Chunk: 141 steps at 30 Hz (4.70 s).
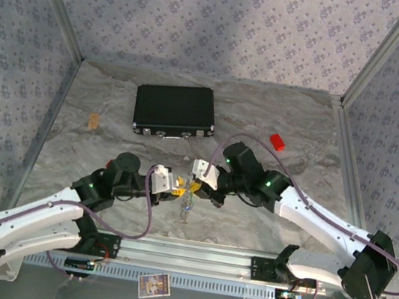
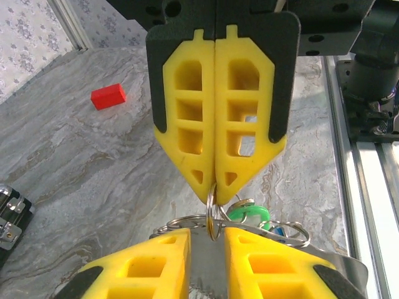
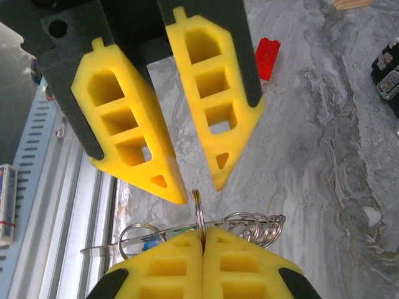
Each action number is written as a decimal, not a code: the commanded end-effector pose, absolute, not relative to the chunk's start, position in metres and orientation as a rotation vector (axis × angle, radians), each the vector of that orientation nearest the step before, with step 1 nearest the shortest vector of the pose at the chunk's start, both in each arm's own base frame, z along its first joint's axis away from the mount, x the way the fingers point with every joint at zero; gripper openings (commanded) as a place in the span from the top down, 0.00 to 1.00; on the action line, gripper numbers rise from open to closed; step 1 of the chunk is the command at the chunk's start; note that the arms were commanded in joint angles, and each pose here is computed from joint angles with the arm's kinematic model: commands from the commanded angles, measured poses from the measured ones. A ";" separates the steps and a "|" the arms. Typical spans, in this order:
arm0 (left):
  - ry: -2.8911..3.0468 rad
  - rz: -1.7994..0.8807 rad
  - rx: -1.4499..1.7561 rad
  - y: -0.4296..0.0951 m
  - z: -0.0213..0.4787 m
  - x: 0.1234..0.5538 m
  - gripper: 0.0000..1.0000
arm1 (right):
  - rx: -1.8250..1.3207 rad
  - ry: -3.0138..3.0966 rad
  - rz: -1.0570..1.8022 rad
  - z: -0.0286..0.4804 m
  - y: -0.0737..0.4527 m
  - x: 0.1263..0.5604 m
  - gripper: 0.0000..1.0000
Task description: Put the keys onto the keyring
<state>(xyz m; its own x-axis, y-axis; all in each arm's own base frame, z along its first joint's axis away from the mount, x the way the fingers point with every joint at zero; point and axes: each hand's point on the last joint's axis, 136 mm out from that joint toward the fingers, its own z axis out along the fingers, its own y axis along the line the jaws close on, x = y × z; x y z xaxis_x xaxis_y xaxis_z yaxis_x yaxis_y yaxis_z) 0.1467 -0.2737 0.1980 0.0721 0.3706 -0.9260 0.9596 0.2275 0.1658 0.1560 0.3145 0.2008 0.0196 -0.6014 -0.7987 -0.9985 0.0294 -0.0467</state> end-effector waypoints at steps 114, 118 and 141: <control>1.413 -0.736 1.377 -0.280 0.208 0.142 1.00 | -1.714 1.541 0.751 0.219 0.323 0.142 0.96; 1.391 -0.730 1.338 -0.279 0.213 0.144 1.00 | -1.603 1.577 0.781 0.218 0.314 0.151 0.78; 1.294 -0.840 1.187 -0.281 0.233 0.141 1.00 | -1.505 1.677 0.885 0.191 0.324 0.154 0.78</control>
<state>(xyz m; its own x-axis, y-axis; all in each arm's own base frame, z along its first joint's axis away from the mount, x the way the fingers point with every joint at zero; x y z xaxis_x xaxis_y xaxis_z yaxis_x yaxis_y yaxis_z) 0.1455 -0.2781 0.2081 0.0968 0.2496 -0.9635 0.9567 0.2436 0.1592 0.1566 0.3214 0.1938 -0.0585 -0.5191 -0.8527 -0.9953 0.0968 0.0094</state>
